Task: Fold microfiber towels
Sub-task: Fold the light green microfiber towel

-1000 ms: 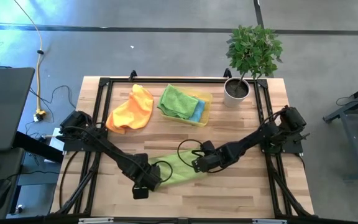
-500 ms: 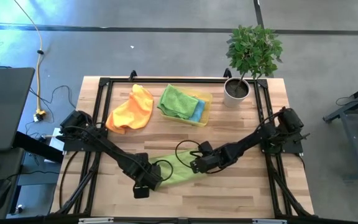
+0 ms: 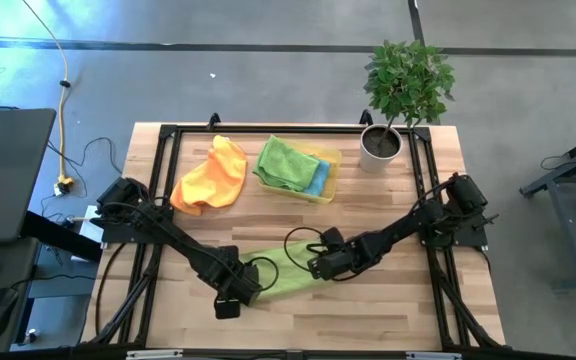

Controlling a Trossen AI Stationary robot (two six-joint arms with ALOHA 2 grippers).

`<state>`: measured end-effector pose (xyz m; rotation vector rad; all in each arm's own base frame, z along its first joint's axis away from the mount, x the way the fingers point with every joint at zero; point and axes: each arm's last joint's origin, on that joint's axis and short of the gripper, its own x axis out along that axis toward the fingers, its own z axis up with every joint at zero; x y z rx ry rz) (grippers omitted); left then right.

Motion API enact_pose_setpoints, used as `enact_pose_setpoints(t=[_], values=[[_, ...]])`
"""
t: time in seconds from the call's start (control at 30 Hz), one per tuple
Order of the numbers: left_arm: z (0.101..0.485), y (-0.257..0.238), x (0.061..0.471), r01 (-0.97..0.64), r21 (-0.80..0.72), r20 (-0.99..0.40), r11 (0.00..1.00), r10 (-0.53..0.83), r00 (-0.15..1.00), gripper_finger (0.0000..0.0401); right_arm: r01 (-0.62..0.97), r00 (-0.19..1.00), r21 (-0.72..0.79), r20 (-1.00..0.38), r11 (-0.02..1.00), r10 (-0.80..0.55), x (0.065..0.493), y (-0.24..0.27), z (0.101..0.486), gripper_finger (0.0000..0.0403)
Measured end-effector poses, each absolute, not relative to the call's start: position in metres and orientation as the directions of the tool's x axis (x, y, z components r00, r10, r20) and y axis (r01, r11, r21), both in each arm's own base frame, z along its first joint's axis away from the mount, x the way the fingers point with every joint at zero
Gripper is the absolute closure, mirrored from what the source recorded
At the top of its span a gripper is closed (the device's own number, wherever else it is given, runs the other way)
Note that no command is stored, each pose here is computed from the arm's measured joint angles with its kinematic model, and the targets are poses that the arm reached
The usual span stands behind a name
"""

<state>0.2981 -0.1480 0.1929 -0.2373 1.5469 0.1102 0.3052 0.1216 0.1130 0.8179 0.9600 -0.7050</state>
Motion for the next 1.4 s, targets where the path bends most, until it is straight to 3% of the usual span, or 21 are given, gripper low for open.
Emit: enact_pose_setpoints(t=[0.13, 0.3, 0.67, 0.93, 1.1, 1.4], values=[[0.193, -0.148, 0.298, -0.233, -0.082, -0.997, 0.969, -0.079, 0.025, 0.0295, 0.812, 0.403, 0.265, -0.899, 0.519, -0.172, 0.304, 0.121, 0.113, 0.0396], [0.193, -0.148, 0.298, -0.244, -0.082, -0.997, 0.966, -0.079, 0.025, 0.0295, 0.803, 0.392, 0.244, -0.904, 0.544, -0.173, 0.301, 0.119, 0.120, 0.0398], [0.193, -0.148, 0.298, -0.286, -0.083, -0.997, 0.955, -0.079, 0.025, 0.0295, 0.812, 0.057, -0.081, -0.975, 0.578, -0.216, 0.248, 0.100, 0.158, 0.0402], [0.193, -0.148, 0.298, -0.322, -0.089, -0.996, 0.943, -0.087, 0.023, 0.0295, 0.836, -0.048, -0.103, -0.992, 0.539, -0.114, 0.217, 0.090, 0.196, 0.0402], [0.193, -0.149, 0.298, -0.344, -0.103, -0.994, 0.933, -0.105, 0.014, 0.0295, 0.869, -0.008, -0.002, -1.000, 0.494, 0.010, 0.219, 0.095, 0.202, 0.0402], [0.193, -0.150, 0.298, -0.347, -0.120, -0.992, 0.930, -0.127, 0.003, 0.0295, 0.866, 0.235, 0.239, -0.970, 0.440, 0.066, 0.242, 0.105, 0.203, 0.0402]])
